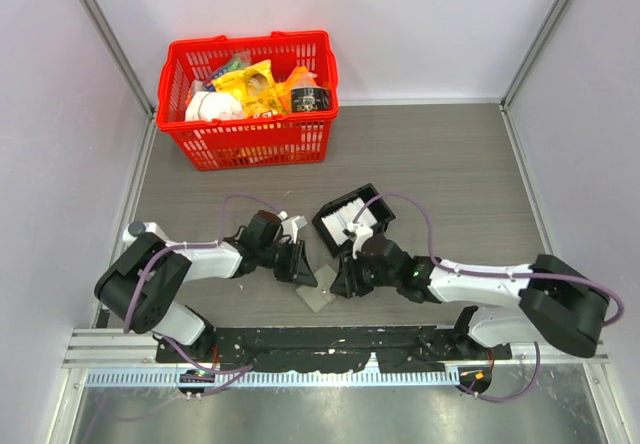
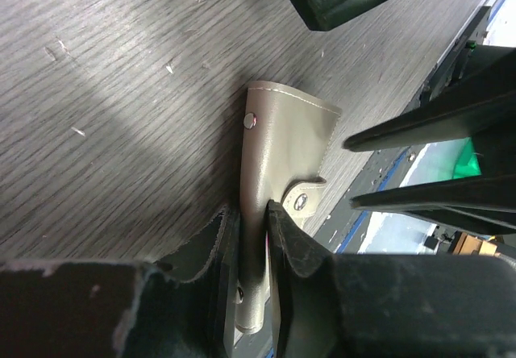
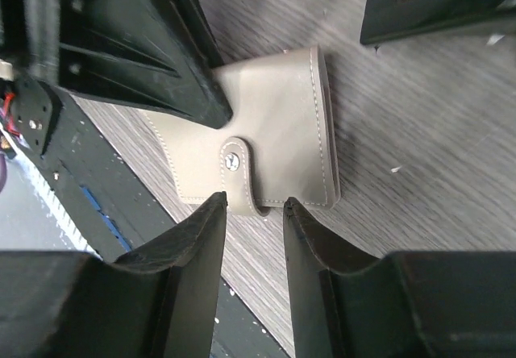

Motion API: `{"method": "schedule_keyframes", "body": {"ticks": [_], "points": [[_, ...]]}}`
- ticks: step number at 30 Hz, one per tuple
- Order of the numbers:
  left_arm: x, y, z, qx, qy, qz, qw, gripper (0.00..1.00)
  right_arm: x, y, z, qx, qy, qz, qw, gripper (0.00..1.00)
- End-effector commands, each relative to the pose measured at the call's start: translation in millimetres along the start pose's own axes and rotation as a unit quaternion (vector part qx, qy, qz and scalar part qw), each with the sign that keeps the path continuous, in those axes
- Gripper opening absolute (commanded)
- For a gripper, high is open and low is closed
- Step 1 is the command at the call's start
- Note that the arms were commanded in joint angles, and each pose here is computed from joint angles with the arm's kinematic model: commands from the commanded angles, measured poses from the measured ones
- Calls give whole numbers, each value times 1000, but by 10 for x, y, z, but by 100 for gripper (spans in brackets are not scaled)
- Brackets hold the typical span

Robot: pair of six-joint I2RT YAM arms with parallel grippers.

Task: Put the credit cards into the card holder
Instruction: Open the card holder at the center of the board.

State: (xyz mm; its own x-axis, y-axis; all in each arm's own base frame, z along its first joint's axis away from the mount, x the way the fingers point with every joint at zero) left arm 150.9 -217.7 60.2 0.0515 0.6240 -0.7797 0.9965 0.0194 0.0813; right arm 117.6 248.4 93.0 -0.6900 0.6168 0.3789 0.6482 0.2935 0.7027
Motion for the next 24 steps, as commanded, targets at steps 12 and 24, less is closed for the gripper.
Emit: {"method": "schedule_keyframes", "body": {"ticks": [12,24], "points": [[96,40,23,-23,38,-6,999,18,217,38,302,15,74,5,997,43],[77,87,18,-49,40,-21,998,13,310,113,326,34,28,-19,999,38]]}}
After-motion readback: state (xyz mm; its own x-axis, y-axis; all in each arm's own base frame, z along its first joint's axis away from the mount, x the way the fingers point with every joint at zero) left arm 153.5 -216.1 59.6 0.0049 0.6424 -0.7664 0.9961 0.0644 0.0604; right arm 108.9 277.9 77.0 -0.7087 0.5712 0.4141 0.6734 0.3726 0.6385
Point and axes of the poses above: each gripper's point midway between its finger pads, its own z axis out along the fingers, its own x axis along the line the jaws close on, y = z × x, the point moved 6 cm from there along -z, back along the fingers, and after that the axes turned 14 degrees about -z, right-handed, at the moved point
